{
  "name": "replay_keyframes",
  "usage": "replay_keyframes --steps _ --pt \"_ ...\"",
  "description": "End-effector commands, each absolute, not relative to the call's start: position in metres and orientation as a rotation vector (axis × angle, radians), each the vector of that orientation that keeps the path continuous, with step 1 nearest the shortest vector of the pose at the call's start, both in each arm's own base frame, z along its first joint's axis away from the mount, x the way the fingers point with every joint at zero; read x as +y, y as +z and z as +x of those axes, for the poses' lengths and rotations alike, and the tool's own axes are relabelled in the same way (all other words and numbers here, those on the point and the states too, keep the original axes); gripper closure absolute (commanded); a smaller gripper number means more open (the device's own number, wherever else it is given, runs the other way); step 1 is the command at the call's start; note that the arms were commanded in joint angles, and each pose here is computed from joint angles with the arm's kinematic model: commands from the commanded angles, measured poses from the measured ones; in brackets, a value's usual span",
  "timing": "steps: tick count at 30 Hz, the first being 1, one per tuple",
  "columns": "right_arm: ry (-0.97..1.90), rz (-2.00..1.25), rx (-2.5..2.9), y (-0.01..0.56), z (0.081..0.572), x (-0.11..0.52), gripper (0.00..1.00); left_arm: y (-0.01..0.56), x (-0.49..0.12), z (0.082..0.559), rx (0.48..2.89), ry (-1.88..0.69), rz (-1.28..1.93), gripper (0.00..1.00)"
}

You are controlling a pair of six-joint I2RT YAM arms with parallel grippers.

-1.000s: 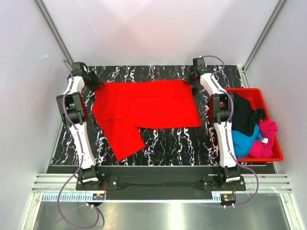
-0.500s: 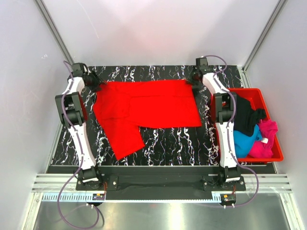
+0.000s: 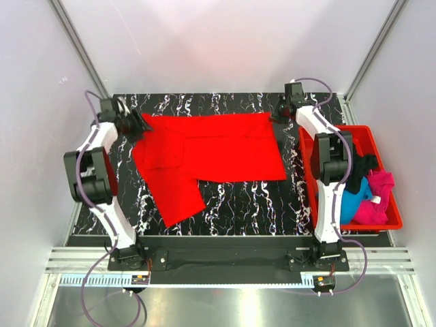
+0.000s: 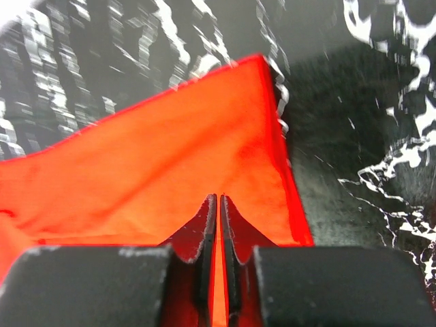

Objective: Fold and stack the t-shirts
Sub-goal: Fold the tshirt

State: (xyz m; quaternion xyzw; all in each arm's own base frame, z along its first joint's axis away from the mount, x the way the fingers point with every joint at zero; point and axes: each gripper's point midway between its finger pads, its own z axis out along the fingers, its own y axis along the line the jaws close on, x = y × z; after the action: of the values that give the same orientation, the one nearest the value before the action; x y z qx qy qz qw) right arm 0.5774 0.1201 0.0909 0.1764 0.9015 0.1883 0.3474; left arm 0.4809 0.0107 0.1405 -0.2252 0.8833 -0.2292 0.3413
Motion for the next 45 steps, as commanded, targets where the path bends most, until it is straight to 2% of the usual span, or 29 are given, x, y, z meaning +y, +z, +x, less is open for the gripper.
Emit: replay_keyframes --steps 1,7,13,21,25,27,29,31,34,36,37,38,41,45 --pt "0.489 0.427 2.372 0.068 0.575 0.120 0.90 0.084 0.004 0.473 2.388 -0.651 -0.635 0.43" --pt "0.441 0.431 2.474 0.025 0.570 0.117 0.92 0.044 0.010 0.474 2.493 -0.582 -0.682 0.43" --pt "0.163 0.463 2.560 -0.004 0.561 0.080 0.95 0.013 0.029 0.465 2.605 -0.433 -0.739 0.43" --pt "0.147 0.427 2.515 0.006 0.568 0.075 0.94 0.002 0.036 0.463 2.639 -0.367 -0.743 0.44" --pt "0.267 0.386 2.464 0.039 0.573 0.091 0.88 0.032 0.030 0.472 2.600 -0.434 -0.671 0.44" --pt "0.338 0.393 2.445 0.058 0.570 0.102 0.80 0.061 0.025 0.477 2.565 -0.449 -0.612 0.44" --pt "0.378 0.441 2.411 0.089 0.563 0.105 0.71 0.098 0.024 0.467 2.555 -0.343 -0.505 0.44" --pt "0.365 0.559 2.412 0.110 0.545 0.104 0.67 0.127 0.014 0.442 2.572 -0.228 -0.389 0.44" --pt "0.276 0.722 2.451 0.119 0.504 0.096 0.61 0.121 -0.008 0.394 2.626 -0.087 -0.279 0.44" --pt "0.206 0.867 2.437 0.121 0.483 0.088 0.58 0.139 -0.008 0.362 2.571 0.045 -0.260 0.42" --pt "0.172 0.926 2.451 0.119 0.461 0.087 0.58 0.118 -0.017 0.335 2.623 0.036 -0.265 0.42" --pt "0.154 0.951 2.464 0.118 0.450 0.087 0.57 0.133 -0.025 0.322 2.578 -0.044 -0.269 0.42" --pt "0.093 1.035 2.511 0.109 0.404 0.090 0.58 0.117 -0.039 0.272 2.625 -0.170 -0.362 0.42" --pt "0.094 1.018 2.520 0.106 0.367 0.106 0.59 0.137 -0.045 0.226 2.475 -0.286 -0.575 0.42"
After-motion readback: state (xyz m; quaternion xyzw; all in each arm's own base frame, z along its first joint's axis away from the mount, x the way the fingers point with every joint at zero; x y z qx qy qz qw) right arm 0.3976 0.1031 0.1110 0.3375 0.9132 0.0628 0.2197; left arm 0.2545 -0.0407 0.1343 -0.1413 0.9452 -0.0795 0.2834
